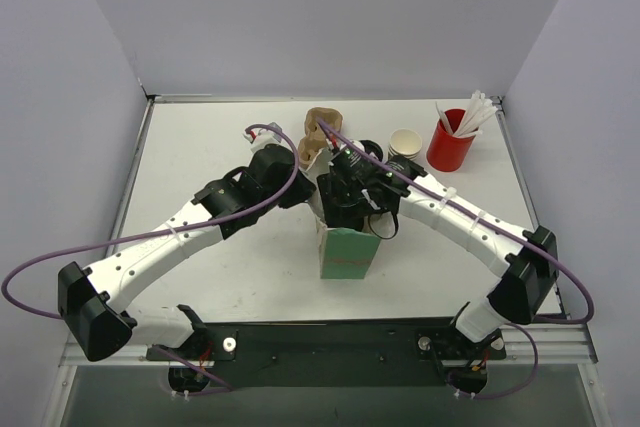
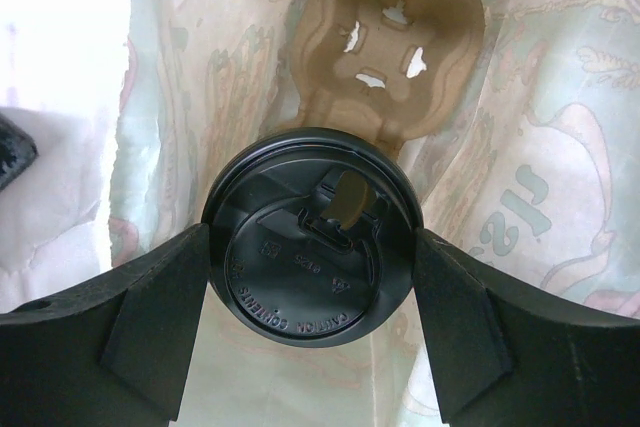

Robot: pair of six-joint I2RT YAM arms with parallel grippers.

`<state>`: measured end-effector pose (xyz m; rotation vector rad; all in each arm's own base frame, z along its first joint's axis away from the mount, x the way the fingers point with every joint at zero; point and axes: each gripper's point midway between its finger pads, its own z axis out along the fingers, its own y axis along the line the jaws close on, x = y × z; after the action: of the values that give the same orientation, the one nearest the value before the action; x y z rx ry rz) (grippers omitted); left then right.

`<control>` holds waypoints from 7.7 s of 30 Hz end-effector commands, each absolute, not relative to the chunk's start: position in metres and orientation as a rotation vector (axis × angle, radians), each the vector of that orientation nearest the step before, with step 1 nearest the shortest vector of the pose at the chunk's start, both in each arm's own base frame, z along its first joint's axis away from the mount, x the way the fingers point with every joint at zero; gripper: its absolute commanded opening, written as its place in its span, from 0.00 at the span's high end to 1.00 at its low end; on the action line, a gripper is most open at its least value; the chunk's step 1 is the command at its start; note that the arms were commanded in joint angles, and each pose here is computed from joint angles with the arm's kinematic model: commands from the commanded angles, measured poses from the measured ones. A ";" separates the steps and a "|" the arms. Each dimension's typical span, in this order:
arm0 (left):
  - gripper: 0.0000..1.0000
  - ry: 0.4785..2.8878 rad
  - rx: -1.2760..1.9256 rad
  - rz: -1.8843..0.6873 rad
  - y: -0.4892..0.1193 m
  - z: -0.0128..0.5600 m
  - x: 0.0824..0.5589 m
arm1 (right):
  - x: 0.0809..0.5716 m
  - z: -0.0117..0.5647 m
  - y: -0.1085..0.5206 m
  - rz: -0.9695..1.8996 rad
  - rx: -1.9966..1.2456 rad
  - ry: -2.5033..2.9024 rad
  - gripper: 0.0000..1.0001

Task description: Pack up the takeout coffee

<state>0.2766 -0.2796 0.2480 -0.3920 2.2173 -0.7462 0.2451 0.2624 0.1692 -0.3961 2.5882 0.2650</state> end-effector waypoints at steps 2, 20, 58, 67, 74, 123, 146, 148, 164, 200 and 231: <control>1.00 2.159 -0.447 -0.766 -0.280 0.267 0.285 | 0.220 0.169 0.260 0.320 -0.480 2.628 0.53; 1.00 2.146 -0.463 -0.764 -0.277 0.268 0.285 | 0.203 0.144 0.255 0.286 -0.513 2.743 0.54; 1.00 2.134 -0.444 -0.748 -0.272 0.268 0.279 | 0.196 0.150 0.245 0.051 -0.432 2.971 0.55; 1.00 2.073 -0.468 -0.706 -0.265 0.276 0.274 | 0.196 0.164 0.247 -0.010 -0.451 3.039 0.55; 1.00 2.003 -0.491 -0.712 -0.263 0.287 0.267 | 0.208 0.163 0.252 -0.035 -0.430 3.041 0.55; 1.00 2.011 -0.474 -0.690 -0.265 0.271 0.263 | 0.202 0.136 0.252 0.013 -0.292 3.043 0.57; 1.00 2.022 -0.468 -0.708 -0.264 0.266 0.258 | 0.210 0.121 0.247 0.001 -0.252 2.964 0.59; 1.00 2.018 -0.468 -0.710 -0.264 0.267 0.258 | 0.213 0.122 0.244 -0.026 -0.250 2.945 0.59; 1.00 1.998 -0.467 -0.731 -0.264 0.274 0.258 | 0.201 0.123 0.242 -0.027 -0.270 3.009 0.59; 1.00 1.988 -0.459 -0.750 -0.261 0.275 0.254 | 0.204 0.105 0.241 -0.074 -0.275 2.973 0.60; 1.00 1.998 -0.439 -0.775 -0.263 0.275 0.250 | 0.205 0.086 0.236 -0.115 -0.294 2.956 0.60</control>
<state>0.2479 -0.2609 0.2505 -0.3989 2.0798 -0.6905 0.2253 0.2653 0.0973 -0.2727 2.8820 0.0588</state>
